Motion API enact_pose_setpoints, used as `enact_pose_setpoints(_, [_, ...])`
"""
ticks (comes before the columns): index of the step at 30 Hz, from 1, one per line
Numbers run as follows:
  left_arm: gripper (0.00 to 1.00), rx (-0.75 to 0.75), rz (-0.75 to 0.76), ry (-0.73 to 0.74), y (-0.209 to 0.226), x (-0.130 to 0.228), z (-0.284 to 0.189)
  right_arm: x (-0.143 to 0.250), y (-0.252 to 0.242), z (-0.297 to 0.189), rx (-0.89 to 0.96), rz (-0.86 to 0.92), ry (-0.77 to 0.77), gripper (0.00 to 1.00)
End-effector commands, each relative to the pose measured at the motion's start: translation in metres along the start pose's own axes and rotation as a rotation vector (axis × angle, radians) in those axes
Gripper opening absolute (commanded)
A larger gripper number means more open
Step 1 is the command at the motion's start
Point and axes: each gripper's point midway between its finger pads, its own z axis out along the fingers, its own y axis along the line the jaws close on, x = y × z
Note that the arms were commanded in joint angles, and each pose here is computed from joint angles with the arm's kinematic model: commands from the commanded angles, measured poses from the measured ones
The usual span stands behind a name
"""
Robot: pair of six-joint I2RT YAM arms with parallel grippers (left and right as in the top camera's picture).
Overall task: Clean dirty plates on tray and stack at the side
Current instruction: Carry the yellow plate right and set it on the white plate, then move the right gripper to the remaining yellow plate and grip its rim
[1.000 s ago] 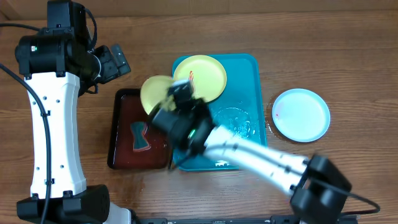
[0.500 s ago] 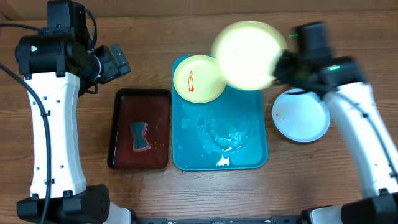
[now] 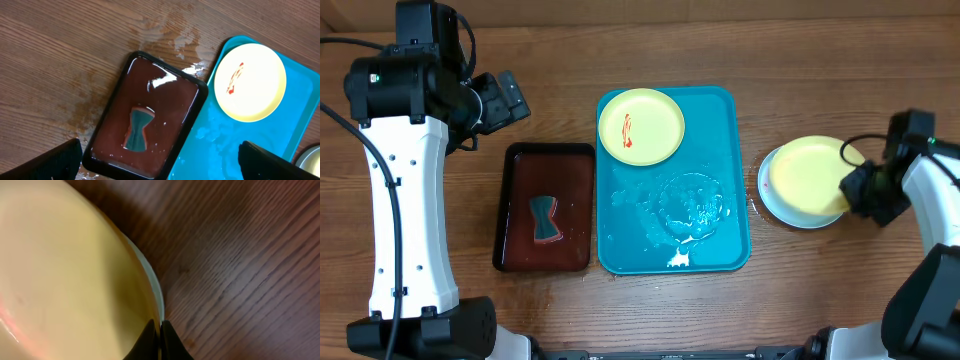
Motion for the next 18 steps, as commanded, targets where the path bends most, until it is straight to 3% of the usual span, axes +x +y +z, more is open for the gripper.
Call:
enact_pose_setpoints(1, [1.00, 0.015, 0.009, -0.038, -0.001, -0.004, -0.013, 0.006, 0.007, 0.002, -0.041, -0.049, 0.018, 0.04])
enact_pose_setpoints(2, [1.00, 0.015, 0.009, -0.038, -0.001, -0.004, -0.013, 0.007, 0.012, 0.000, -0.059, -0.079, 0.020, 0.08])
enact_pose_setpoints(3, [1.00, 0.015, 0.009, -0.038, -0.001, -0.004, -0.013, 0.008, 0.019, -0.005, -0.089, -0.121, 0.024, 0.26])
enact_pose_setpoints(4, [1.00, 0.015, 0.009, -0.038, -0.001, -0.004, -0.013, 0.008, 0.025, -0.013, -0.115, -0.158, 0.021, 0.36])
enact_pose_setpoints(6, [1.00, 0.015, 0.009, -0.038, -0.001, -0.004, -0.013, 0.004, 0.035, -0.035, -0.141, -0.209, -0.011, 0.42])
enact_pose_setpoints(11, [1.00, 0.015, 0.009, -0.038, -0.001, -0.004, -0.013, 0.016, 0.087, -0.099, -0.295, -0.461, -0.095, 0.44])
enact_pose_setpoints(18, [1.00, 0.015, 0.009, -0.038, -0.001, -0.004, -0.013, 0.093, 0.201, -0.153, -0.609, -0.869, -0.193, 0.45])
